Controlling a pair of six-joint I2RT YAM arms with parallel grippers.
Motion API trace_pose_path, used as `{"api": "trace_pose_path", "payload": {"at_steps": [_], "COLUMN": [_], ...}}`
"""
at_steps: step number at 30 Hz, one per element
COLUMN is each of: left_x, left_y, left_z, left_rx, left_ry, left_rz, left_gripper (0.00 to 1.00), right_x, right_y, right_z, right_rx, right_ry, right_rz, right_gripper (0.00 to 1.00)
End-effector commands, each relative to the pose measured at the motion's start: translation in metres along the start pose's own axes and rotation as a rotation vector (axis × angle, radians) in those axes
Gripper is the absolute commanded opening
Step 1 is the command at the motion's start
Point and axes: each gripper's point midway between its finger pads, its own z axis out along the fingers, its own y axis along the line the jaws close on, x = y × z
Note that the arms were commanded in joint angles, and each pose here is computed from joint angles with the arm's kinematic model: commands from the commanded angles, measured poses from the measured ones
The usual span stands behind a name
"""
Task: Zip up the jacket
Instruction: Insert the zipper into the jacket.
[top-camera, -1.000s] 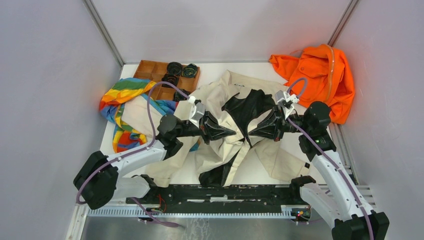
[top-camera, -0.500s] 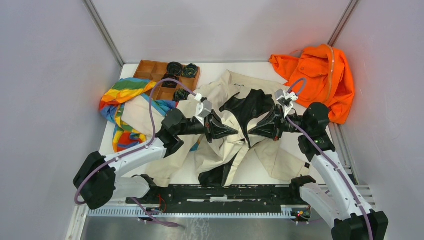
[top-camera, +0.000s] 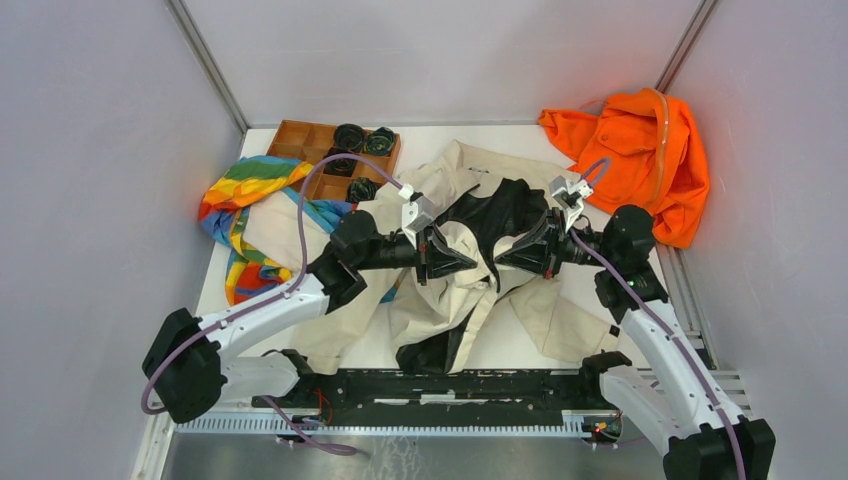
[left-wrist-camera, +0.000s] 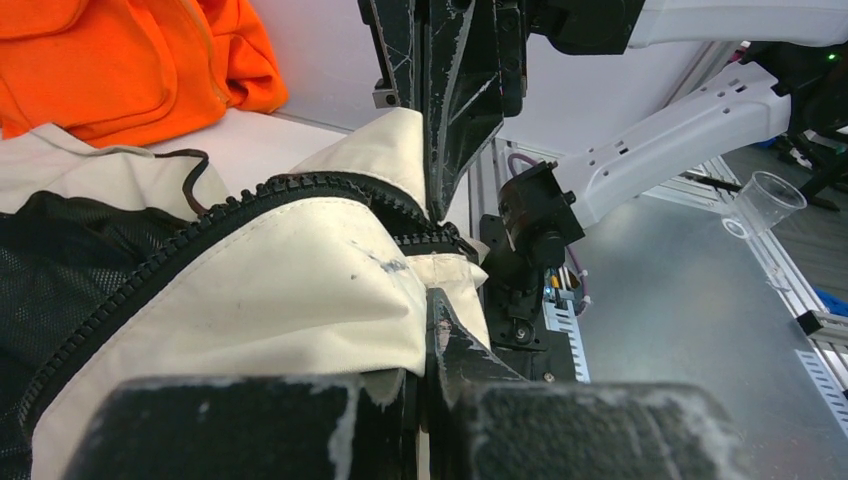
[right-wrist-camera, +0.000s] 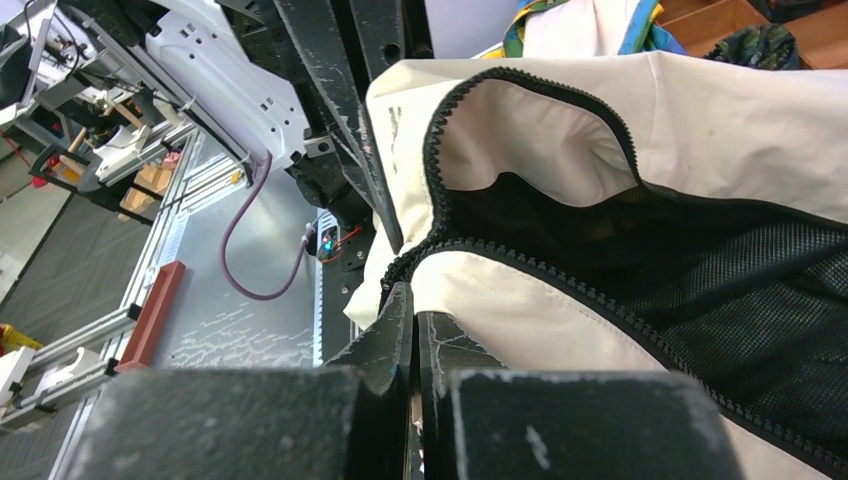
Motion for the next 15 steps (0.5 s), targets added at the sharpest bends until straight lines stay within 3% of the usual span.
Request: {"api": "trace_pose_path", "payload": {"at_steps": [1,6,15], "left_x": [-0.016,-0.011,0.009], "left_y": [-0.006,0.001,0.009], "left_z": [-0.001,0.001,0.003], "left_rx": [-0.011,-0.055,-0.143], "left_ry": [-0.005,0.03,0.197], "left_rz": [0.036,-0.027,-0.063], "left_gripper": [0.02,0.02,0.02], "right_x": [-0.005,0.002,0.004], "right_y": [-0.013,-0.018,-0.014], "right_z": [-0.003,-0.004,-0.004], "right_rx": [0.088,0.12,0.109], "right_ry": [-0.035,-0.031,-0.042], "right_rz": [-0.014,0.005,0.047], "right_gripper": [0.0,0.0,0.0]}}
